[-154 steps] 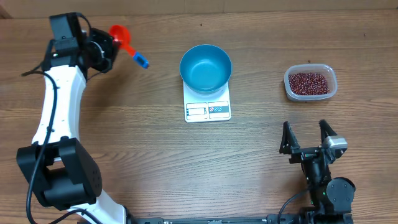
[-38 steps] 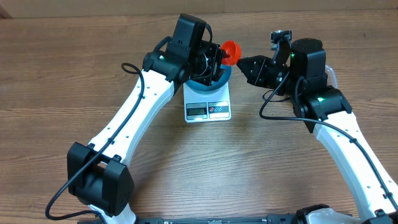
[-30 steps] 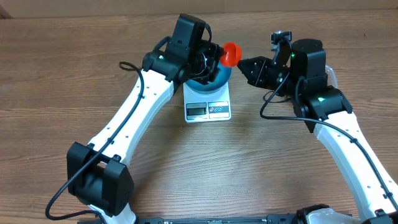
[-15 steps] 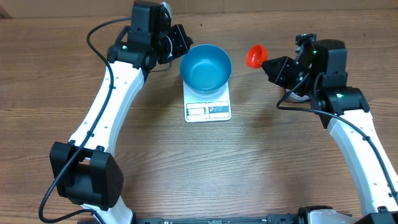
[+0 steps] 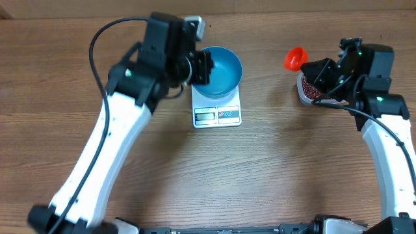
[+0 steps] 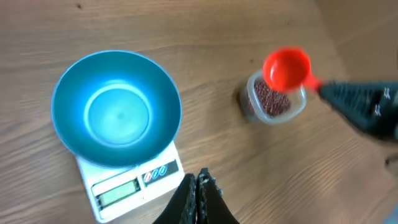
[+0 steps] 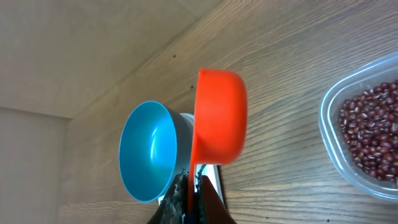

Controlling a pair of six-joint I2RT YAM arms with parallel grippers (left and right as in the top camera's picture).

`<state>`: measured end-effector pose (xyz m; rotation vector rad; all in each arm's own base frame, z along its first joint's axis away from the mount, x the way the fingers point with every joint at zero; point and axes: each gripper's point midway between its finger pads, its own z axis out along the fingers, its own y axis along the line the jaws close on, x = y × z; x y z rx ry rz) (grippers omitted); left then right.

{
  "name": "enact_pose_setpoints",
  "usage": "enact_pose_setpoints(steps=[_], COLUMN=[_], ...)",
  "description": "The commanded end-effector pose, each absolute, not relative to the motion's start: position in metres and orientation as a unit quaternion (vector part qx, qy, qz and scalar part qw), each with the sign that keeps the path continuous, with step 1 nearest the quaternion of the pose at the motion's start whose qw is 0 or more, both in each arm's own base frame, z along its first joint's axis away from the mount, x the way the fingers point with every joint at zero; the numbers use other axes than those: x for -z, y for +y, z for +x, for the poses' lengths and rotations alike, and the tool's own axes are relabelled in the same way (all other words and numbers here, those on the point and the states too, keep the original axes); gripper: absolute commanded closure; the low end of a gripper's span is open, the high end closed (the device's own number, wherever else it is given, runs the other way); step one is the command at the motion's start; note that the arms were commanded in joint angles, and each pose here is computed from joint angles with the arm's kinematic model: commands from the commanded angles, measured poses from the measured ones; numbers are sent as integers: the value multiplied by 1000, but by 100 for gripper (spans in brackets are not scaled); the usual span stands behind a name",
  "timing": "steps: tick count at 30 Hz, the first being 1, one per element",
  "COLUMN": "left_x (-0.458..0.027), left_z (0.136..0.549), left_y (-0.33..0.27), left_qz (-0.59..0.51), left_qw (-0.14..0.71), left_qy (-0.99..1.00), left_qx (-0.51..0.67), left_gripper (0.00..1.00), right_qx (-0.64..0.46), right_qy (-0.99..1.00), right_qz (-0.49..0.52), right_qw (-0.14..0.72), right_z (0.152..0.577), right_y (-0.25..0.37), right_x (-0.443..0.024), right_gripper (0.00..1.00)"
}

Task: Scoop item into bowl and weigh 150g on scale
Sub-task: 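Move the left gripper down to the scale's buttons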

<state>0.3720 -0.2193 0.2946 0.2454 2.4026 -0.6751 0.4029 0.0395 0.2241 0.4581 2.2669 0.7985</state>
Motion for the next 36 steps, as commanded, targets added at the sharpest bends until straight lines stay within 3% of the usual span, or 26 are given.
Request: enact_pose_setpoints(steps=[1,7,13,20,29,36], left_x=[-272,-200,-149,-102,-48,-34], left_z=[366,323,305,333,345,352], left_y=[-210,-229,-257,-251,-264,-265], left_qz=[117,162,260,263,305,317], left_qw=[310,216,220,275,257,260], left_qy=[930,953,931,922,916,912], left_qx=[159,136,131,67,43,31], left_gripper=[96,95,96,96,96,96], right_qx=[-313,-309,-309,-308,-308,-308], right_qy=[866,871,873,874,874,875], right_qz=[163,159,161,162,163,163], right_qw=[354,347,343,340,338,336], right_z=[405,402,401,400,399,399], right_y=[38,38,39,39,39,39], right_x=[-237,-233,-232,-231,-230,-229], right_gripper=[96,96,96,96,96,96])
